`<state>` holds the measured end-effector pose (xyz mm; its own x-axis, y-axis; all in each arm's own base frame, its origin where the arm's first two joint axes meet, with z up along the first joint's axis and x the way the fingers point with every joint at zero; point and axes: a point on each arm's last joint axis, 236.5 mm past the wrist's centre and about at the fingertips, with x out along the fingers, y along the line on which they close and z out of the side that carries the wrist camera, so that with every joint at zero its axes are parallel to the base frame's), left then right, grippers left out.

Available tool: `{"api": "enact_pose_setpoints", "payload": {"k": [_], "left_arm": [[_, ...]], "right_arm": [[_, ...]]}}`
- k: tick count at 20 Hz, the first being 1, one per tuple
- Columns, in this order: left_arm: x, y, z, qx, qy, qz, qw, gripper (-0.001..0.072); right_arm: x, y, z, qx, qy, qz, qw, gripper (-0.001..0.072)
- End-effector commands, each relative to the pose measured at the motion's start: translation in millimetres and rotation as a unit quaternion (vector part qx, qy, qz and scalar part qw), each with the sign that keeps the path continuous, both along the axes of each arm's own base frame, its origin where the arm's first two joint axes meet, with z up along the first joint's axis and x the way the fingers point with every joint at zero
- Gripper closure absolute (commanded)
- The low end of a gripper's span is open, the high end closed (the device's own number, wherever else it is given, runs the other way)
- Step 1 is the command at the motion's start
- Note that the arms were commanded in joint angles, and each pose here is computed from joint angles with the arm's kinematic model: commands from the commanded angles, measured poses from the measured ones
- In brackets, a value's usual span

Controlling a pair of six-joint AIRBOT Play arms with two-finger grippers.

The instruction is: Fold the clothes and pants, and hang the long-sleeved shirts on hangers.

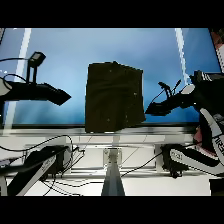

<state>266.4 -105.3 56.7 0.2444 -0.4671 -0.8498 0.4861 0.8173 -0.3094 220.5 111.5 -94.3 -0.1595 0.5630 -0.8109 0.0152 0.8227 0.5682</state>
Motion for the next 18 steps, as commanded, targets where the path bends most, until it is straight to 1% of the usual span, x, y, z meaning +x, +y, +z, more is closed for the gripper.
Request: {"api": "enact_pose_setpoints", "payload": {"k": [1,4,5,8,9,11,12,15,18], "left_arm": [[-36,-1,-49,0.001,0.106,-0.026,0.994,0.0093],[-68,0,-98,-0.001,0.171,-0.024,0.985,0.0094],[-80,0,-111,-0.002,0.191,-0.020,0.981,0.0094],[-100,-11,-135,-0.028,0.234,-0.002,0.972,0.0094],[-101,-16,-140,-0.040,0.241,0.009,0.970,0.0094],[-99,-28,-147,-0.072,0.256,0.033,0.963,0.0094],[-99,-33,-150,-0.086,0.270,0.043,0.958,0.0094],[-107,-39,-166,-0.099,0.315,0.042,0.943,0.0094],[-103,-56,-175,-0.147,0.333,0.037,0.931,0.0093]], "right_arm": [[-10,17,-15,0.034,0.053,-0.026,0.998,0.0185],[-18,20,-22,0.045,0.077,-0.015,0.996,0.0187],[-17,22,-22,0.052,0.069,-0.006,0.996,0.0215],[-5,35,-13,0.092,0.027,0.004,0.995,0.0341],[2,39,-11,0.104,0.011,0.001,0.994,0.0430],[10,44,-7,0.119,-0.011,-0.002,0.993,0.0640],[12,45,-6,0.122,-0.014,-0.004,0.992,0.0667],[13,46,-5,0.124,-0.014,-0.005,0.992,0.0667],[13,46,-5,0.126,-0.015,-0.008,0.992,0.0667]]}}
